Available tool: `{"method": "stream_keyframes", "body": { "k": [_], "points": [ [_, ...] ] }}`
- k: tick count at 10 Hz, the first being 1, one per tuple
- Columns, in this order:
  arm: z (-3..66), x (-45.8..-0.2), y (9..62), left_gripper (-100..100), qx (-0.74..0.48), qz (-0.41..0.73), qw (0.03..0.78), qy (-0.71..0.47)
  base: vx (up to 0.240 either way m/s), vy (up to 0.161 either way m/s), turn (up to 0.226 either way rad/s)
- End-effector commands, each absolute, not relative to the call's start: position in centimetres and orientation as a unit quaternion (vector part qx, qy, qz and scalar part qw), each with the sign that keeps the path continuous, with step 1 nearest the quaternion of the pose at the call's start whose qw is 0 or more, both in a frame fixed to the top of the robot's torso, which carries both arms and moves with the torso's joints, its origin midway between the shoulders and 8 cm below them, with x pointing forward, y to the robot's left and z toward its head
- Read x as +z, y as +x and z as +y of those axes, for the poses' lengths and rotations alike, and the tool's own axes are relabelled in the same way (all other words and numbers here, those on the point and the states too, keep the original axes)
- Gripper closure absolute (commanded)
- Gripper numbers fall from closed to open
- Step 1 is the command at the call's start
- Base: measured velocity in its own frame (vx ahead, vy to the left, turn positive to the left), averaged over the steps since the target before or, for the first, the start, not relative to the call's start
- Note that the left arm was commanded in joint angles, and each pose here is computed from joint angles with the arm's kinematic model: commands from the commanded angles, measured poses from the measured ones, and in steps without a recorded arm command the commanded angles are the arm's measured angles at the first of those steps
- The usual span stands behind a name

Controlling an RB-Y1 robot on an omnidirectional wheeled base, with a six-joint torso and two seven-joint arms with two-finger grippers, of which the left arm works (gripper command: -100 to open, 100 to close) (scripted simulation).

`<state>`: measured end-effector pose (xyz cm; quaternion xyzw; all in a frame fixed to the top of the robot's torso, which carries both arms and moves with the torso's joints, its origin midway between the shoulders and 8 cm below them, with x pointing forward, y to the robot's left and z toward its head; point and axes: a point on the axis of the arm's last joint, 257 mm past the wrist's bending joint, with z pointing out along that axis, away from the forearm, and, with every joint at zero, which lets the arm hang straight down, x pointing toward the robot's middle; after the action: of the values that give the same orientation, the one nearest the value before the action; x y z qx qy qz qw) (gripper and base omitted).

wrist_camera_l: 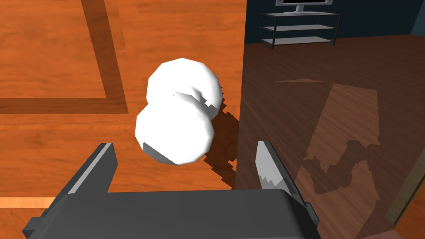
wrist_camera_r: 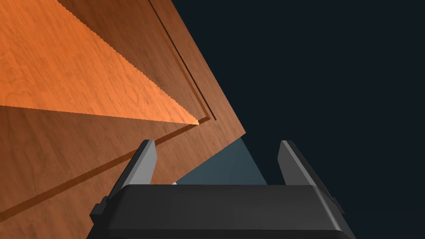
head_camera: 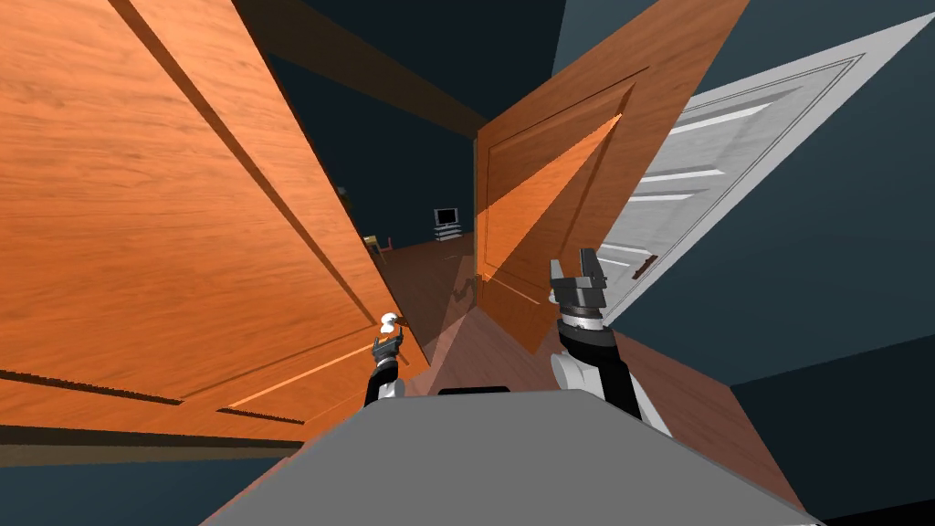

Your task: Pull the door open

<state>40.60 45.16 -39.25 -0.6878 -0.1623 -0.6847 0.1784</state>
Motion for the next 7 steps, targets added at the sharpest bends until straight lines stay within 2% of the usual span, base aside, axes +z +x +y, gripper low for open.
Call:
{"method": "stream_keyframes", "body": {
  "k": [1,4,5,7],
  "points": [
    [46.8,-39.1,39.8,-100,-0.682,-0.177,0.192,-0.683,-0.017,0.027,-0.19],
    [49.9,-39.1,38.2,-100,-0.675,-0.202,0.217,-0.676,-0.019,0.033,-0.211],
    [49.9,-39.1,38.2,-100,-0.675,-0.202,0.217,-0.676,-0.013,0.022,-0.069],
    [52.6,-39.1,36.5,-100,-0.667,-0.227,0.241,-0.668,-0.022,0.027,-0.276]
  ]
}}
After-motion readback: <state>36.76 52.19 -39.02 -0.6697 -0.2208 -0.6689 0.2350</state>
